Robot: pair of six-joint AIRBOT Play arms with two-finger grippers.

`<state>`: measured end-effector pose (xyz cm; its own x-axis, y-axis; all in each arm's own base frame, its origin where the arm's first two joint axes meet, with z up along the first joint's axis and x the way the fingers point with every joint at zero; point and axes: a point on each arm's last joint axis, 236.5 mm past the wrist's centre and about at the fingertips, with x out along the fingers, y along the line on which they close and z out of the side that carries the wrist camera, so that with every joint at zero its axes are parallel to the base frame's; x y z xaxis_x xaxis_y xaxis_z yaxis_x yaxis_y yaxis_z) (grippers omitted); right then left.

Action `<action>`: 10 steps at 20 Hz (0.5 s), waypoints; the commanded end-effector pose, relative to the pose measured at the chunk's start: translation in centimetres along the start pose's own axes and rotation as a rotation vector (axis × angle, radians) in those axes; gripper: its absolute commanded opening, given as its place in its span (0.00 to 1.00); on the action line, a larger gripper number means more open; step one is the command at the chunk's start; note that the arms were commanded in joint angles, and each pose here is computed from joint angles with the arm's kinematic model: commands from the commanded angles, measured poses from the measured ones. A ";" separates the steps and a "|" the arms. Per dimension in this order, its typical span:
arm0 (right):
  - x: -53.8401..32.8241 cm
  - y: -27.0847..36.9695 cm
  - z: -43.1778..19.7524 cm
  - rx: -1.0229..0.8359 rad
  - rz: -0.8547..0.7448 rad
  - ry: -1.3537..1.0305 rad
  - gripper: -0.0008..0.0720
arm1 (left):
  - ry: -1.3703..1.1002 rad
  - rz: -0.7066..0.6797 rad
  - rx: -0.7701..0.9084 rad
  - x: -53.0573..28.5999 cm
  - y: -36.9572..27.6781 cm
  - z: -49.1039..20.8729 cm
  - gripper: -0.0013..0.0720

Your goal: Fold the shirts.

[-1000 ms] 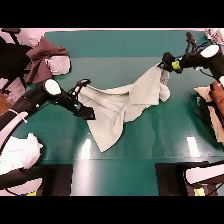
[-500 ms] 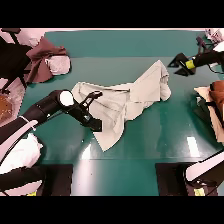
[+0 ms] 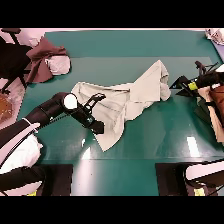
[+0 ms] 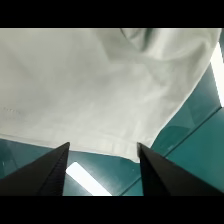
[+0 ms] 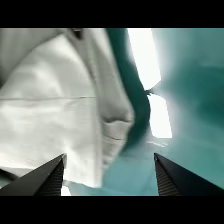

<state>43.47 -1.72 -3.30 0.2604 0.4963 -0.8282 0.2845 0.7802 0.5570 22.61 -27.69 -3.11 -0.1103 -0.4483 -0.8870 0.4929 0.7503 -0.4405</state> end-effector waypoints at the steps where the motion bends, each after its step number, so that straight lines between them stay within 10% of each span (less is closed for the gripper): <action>1: 1.6 1.9 0.1 0.033 0.142 -0.059 0.85 | 0.013 0.004 -0.003 0.0 0.0 -0.3 0.72; 5: 1.5 3.3 1.3 0.039 0.212 -0.120 0.45 | 0.023 0.003 -0.005 0.0 0.0 -0.6 0.72; 7: 1.4 3.9 1.6 0.050 0.236 -0.131 0.42 | 0.022 0.002 -0.007 0.0 0.0 -0.5 0.72; 10: 1.2 4.6 1.6 0.057 0.265 -0.128 0.04 | 0.027 0.003 -0.006 0.0 0.0 -0.7 0.72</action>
<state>46.06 1.25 -2.36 0.4229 0.6038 -0.6757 0.2510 0.6384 0.7276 22.21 -27.42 -3.20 -0.1267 -0.4358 -0.8911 0.4880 0.7547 -0.4386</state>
